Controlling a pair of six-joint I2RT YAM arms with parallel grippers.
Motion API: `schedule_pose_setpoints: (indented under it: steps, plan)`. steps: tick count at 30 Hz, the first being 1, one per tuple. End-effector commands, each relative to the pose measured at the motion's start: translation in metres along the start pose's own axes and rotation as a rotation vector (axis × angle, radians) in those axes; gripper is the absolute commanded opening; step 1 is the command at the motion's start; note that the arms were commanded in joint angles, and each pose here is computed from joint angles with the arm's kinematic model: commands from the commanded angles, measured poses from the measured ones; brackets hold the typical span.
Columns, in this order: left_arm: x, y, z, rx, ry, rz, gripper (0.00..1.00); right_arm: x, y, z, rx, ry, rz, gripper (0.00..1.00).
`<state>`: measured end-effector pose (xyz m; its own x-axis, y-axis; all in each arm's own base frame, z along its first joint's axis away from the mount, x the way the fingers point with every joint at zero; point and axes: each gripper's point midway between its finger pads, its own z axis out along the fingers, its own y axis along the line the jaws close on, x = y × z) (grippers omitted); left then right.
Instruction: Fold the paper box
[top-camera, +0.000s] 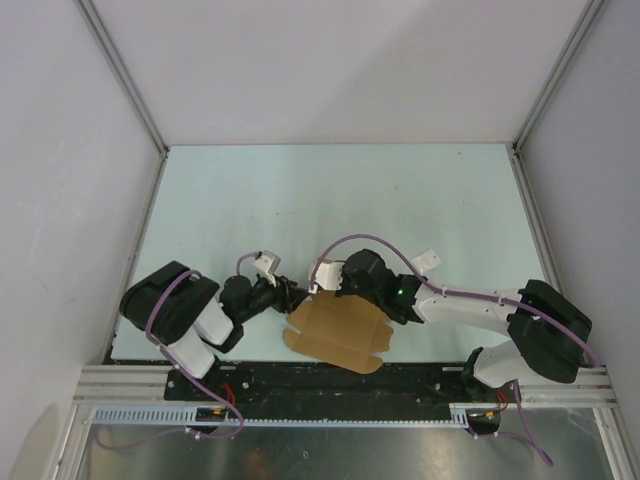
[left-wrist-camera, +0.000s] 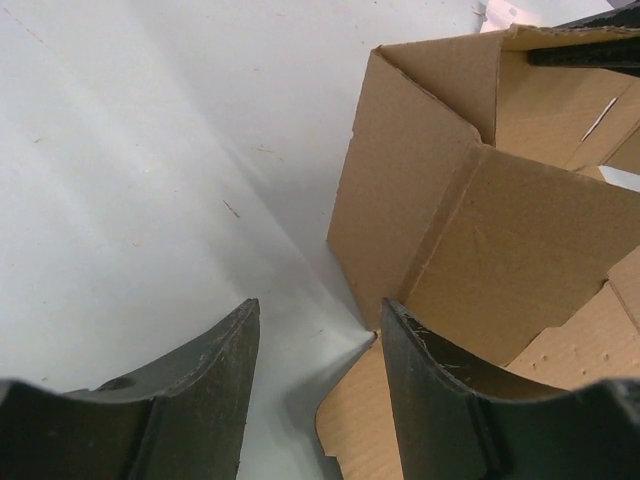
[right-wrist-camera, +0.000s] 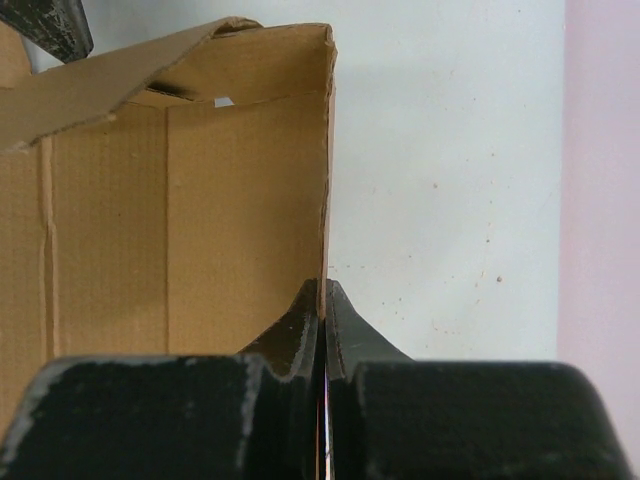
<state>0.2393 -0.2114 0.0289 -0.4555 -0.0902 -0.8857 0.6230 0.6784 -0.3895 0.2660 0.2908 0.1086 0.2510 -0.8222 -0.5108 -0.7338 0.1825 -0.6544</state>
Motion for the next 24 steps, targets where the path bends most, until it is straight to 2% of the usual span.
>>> schedule_pose_setpoints:
  steps: [1,13,24]
  plan:
    - [-0.08,-0.032,-0.006,0.112,-0.327,0.153,0.56,-0.002,0.009,0.002,0.009,0.002,-0.014,0.0]
    - [-0.081,-0.036,-0.026,0.083,-0.362,0.17,0.56,-0.006,0.022,-0.001,0.007,0.006,-0.035,0.0]
    - [-0.071,-0.041,-0.032,0.086,-0.345,0.173,0.55,-0.003,0.037,0.003,0.022,0.046,-0.058,0.0]
